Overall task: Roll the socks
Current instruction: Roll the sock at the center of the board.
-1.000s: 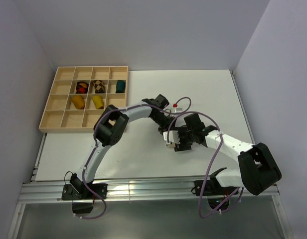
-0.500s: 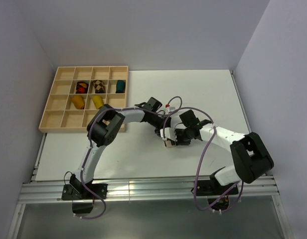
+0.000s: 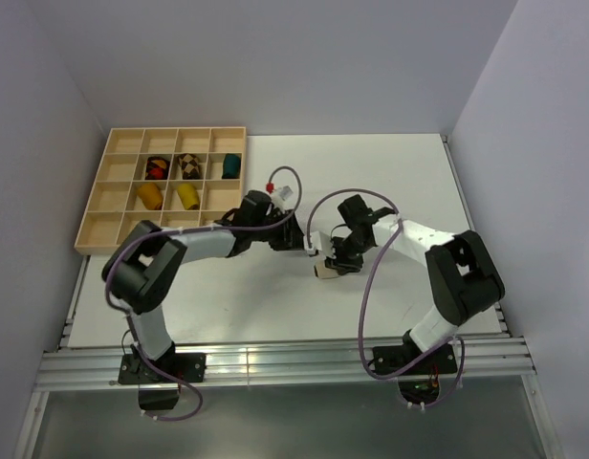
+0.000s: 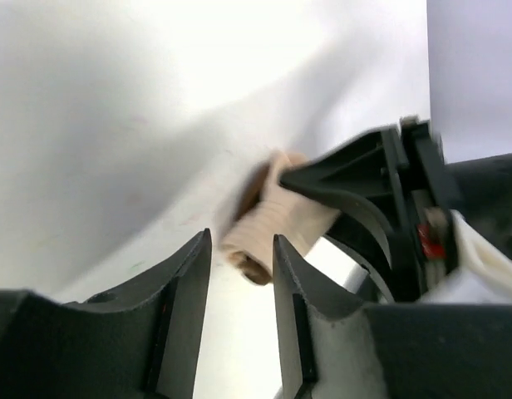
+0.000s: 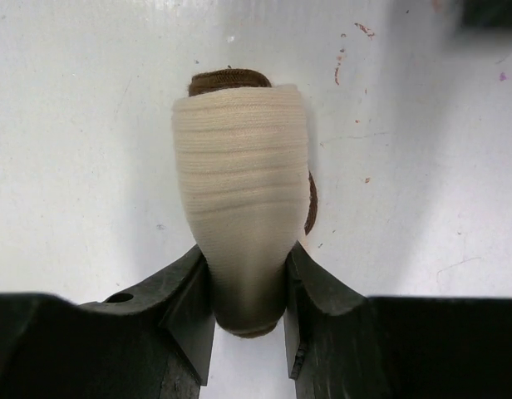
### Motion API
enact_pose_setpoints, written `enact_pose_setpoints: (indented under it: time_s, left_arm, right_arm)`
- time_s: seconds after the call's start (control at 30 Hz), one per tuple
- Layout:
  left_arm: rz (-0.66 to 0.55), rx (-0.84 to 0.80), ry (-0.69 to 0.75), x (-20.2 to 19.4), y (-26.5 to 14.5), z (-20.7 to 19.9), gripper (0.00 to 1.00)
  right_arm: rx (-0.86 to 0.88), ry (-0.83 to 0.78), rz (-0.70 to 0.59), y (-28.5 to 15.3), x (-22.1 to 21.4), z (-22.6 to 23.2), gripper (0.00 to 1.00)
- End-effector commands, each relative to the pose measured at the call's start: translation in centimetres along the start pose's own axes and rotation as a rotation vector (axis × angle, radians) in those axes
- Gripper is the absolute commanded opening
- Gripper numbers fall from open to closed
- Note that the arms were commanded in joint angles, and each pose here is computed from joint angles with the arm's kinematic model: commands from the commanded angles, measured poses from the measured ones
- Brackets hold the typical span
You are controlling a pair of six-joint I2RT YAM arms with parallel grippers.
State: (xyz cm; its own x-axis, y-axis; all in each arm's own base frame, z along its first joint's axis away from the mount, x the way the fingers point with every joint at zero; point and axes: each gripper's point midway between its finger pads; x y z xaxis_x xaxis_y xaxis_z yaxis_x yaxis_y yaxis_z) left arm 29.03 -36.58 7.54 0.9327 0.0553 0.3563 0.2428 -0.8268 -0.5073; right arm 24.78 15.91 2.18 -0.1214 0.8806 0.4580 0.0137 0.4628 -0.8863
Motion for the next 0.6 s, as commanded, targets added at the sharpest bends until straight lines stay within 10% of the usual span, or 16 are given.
enact_pose_setpoints:
  time_s: [0.0,0.33,0.57]
  left_arm:
    - [-0.358,0.062,0.032,5.2,-3.6,0.1,0.41]
    - [-0.756,0.237,0.301,3.3,-10.4,-2.2,0.47]
    - [-0.742,0.328,0.602,-0.6,-9.3,-4.7,0.48]
  right_arm:
    - [0.118,0.088,0.075,-0.1,-1.9,2.0,0.24]
    - [0.205,0.149,0.102,0.3,-2.3,1.9,0.24]
    - [0.287,0.200,0.122,0.1,-2.4,1.9,0.25]
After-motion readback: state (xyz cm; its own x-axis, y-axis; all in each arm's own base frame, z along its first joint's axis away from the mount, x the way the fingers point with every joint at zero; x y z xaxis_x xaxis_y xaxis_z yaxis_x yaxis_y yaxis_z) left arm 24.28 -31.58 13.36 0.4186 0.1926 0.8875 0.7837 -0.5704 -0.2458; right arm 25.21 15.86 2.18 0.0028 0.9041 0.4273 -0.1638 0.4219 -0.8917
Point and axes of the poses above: each gripper's point midway between its finger pads, its own y axis out along the fingers, its own z axis along the line the jaws close on, x = y × z, and after that the axes turned 4 degrees about -y, right-handed
